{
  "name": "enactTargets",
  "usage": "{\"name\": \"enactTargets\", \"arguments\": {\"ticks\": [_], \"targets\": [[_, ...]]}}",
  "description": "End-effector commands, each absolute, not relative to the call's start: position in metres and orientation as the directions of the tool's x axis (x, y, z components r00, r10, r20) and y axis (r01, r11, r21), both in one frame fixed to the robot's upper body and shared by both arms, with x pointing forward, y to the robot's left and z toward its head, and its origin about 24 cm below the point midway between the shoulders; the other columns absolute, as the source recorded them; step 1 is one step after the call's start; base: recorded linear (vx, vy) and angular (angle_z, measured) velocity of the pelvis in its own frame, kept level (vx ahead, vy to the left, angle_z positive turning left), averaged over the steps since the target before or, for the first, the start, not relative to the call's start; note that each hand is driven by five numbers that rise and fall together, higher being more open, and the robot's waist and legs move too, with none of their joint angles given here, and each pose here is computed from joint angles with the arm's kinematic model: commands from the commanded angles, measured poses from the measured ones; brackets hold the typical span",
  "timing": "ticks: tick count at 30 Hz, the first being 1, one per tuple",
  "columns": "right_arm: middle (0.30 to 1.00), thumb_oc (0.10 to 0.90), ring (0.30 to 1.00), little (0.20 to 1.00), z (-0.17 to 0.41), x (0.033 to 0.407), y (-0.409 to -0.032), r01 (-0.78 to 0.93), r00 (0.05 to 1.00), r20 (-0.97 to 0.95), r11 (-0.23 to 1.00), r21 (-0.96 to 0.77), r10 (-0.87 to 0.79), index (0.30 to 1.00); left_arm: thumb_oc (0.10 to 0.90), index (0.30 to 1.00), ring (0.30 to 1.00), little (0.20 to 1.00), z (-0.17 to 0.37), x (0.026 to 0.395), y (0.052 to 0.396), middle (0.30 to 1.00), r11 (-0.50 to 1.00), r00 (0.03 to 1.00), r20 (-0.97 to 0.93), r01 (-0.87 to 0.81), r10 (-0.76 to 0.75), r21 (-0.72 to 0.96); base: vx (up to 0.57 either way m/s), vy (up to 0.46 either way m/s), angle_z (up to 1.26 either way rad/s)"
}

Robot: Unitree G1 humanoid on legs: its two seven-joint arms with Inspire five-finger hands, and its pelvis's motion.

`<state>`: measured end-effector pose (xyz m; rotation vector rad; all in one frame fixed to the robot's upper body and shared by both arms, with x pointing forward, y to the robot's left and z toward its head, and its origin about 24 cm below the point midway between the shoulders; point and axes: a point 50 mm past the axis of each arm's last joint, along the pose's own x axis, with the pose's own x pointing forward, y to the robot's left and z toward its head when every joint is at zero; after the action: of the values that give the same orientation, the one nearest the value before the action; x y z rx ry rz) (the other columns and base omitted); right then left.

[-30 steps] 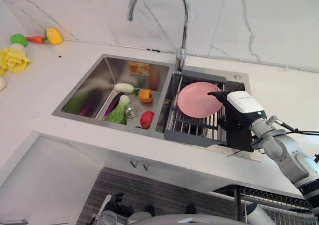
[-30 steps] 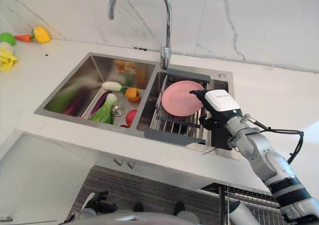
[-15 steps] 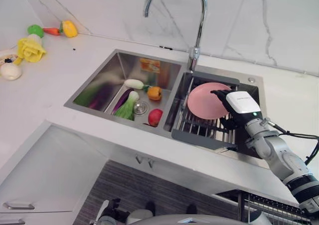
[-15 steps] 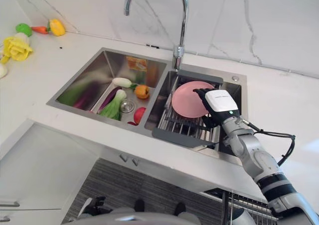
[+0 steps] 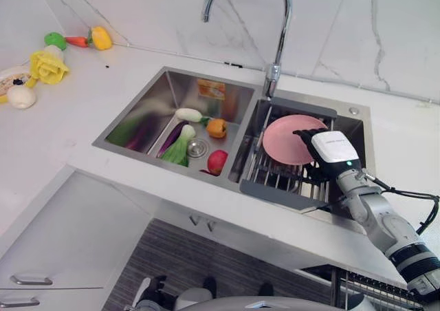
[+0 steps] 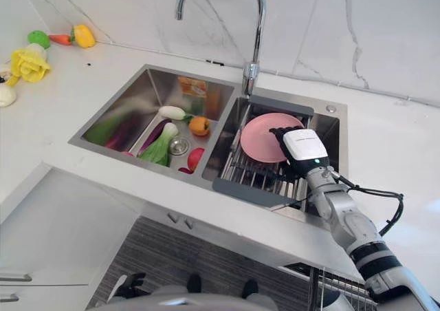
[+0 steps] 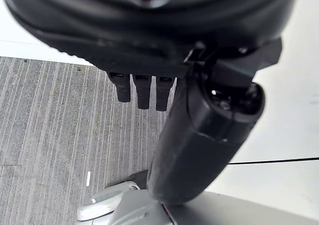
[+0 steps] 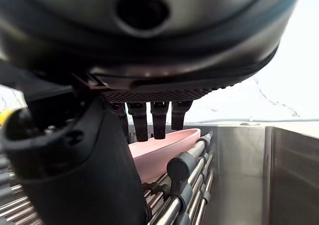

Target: Place the dishes in the dishwasher.

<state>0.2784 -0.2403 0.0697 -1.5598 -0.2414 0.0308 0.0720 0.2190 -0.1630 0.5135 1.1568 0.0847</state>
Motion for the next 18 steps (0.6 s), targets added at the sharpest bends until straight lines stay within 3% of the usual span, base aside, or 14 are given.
{"name": "enactTargets", "arguments": {"ticks": [1, 7, 18], "targets": [[0.300, 0.400, 0.300, 0.300, 0.130, 0.296, -0.227, 0.463, 0.858, 0.461, 0.049, -0.885, 0.227, 0.300, 0.800, 0.900, 0.900, 0.900, -0.163, 0.081, 0.217, 0.900, 0.845, 0.438, -0.838, 0.261, 0.327, 0.466, 0.00, 0.000, 0.00], [0.300, 0.400, 0.300, 0.300, 0.132, 0.297, -0.226, 0.492, 0.844, 0.491, 0.053, -0.869, 0.217, 0.300, 0.800, 0.900, 0.900, 0.900, -0.163, 0.080, 0.218, 0.900, 0.841, 0.436, -0.835, 0.262, 0.335, 0.474, 0.00, 0.000, 0.00], [0.300, 0.400, 0.300, 0.300, 0.195, 0.280, -0.219, 0.691, 0.669, 0.669, 0.060, -0.720, 0.323, 0.300, 0.800, 0.900, 0.900, 0.900, -0.163, 0.079, 0.222, 0.900, 0.844, 0.425, -0.834, 0.243, 0.351, 0.479, 0.00, 0.000, 0.00]]}}
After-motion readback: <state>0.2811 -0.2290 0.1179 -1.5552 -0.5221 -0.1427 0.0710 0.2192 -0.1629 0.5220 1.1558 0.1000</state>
